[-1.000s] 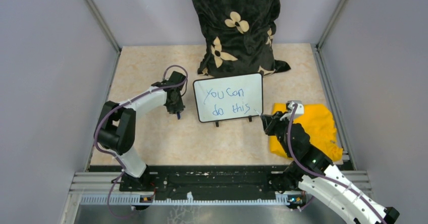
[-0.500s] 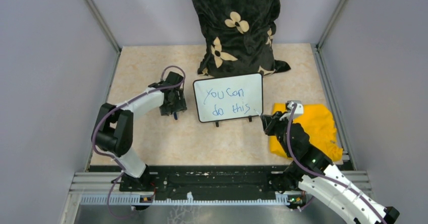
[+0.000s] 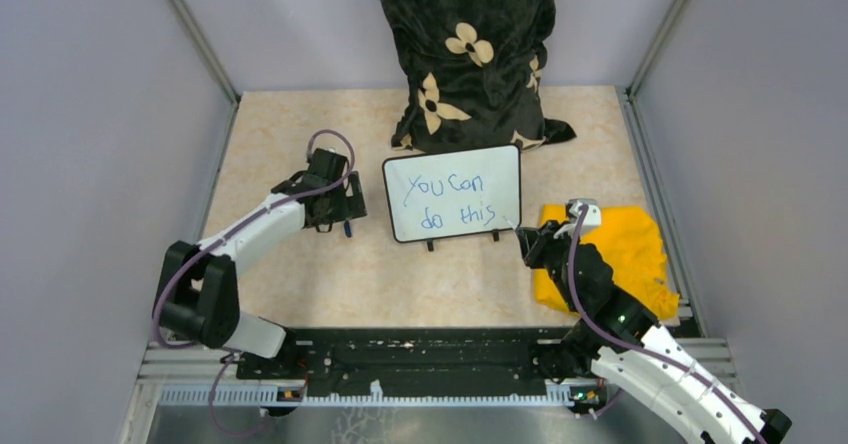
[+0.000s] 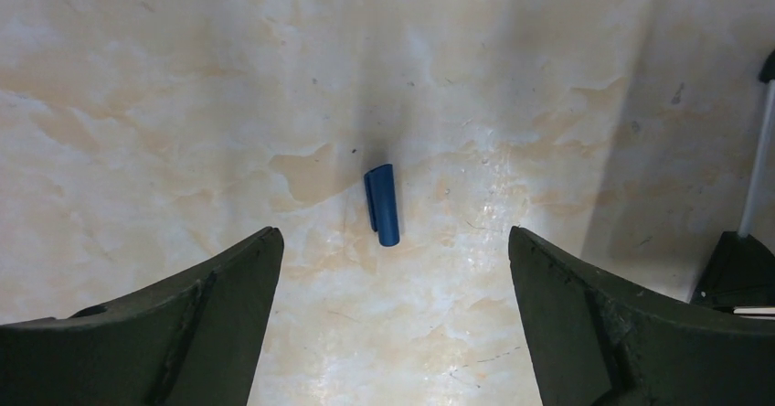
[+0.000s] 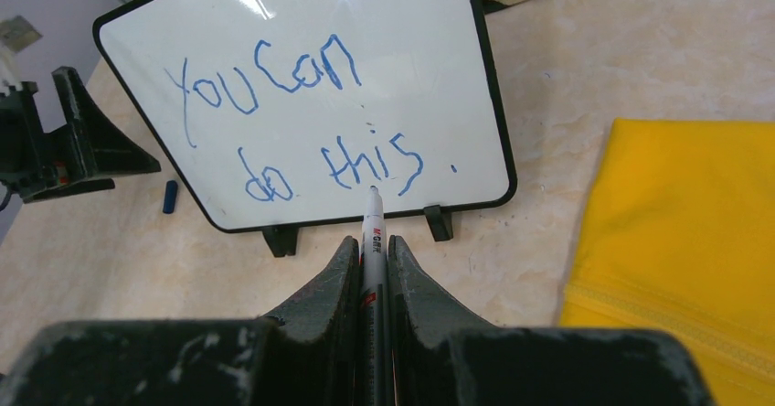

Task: Write a sentence on the whiteboard
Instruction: Close the whiteboard marker at the center of the board.

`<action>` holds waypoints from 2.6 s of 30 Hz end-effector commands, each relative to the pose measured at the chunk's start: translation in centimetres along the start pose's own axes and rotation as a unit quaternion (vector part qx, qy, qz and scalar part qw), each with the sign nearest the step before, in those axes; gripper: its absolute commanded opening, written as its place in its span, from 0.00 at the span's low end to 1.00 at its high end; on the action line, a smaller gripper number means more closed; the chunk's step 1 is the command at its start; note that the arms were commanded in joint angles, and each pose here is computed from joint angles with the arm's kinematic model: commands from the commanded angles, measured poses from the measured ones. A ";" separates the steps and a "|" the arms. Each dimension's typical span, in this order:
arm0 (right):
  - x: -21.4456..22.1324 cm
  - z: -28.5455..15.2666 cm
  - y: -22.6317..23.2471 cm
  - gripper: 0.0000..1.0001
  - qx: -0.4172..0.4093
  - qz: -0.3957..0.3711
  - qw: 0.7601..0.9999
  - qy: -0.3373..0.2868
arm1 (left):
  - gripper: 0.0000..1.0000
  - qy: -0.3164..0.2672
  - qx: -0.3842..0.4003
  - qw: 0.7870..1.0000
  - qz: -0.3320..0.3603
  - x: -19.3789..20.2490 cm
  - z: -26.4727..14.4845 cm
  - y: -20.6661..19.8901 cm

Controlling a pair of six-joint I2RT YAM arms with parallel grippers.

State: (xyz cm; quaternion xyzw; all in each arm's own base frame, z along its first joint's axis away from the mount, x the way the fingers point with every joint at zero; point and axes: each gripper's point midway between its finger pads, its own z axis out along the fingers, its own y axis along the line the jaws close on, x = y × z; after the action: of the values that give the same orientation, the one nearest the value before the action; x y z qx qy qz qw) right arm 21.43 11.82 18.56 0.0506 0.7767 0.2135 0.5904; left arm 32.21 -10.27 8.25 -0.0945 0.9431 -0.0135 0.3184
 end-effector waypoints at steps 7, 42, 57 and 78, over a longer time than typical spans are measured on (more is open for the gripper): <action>-1.3 0.0 0.4 0.00 -0.005 0.007 1.000 -0.019 | 0.93 0.094 -0.012 0.995 0.003 2.0 2.9 -0.6; -1.2 0.1 0.3 0.00 -0.003 0.008 1.000 -0.019 | 0.45 0.159 -0.043 0.986 -0.023 5.8 6.6 0.9; -1.1 0.2 0.3 0.00 -0.003 0.007 1.000 -0.018 | 0.53 0.176 -0.056 0.982 -0.040 7.2 6.1 0.9; -1.1 0.3 0.5 0.00 -0.007 0.006 1.000 -0.019 | 0.47 0.202 -0.087 0.974 -0.058 8.5 5.1 0.5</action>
State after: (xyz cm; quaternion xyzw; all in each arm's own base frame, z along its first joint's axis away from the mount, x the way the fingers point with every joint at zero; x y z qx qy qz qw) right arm 21.49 11.88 18.44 0.0500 0.7783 0.2122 0.5889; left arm 32.39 -10.00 1.74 -0.1660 0.9658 0.0358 0.1962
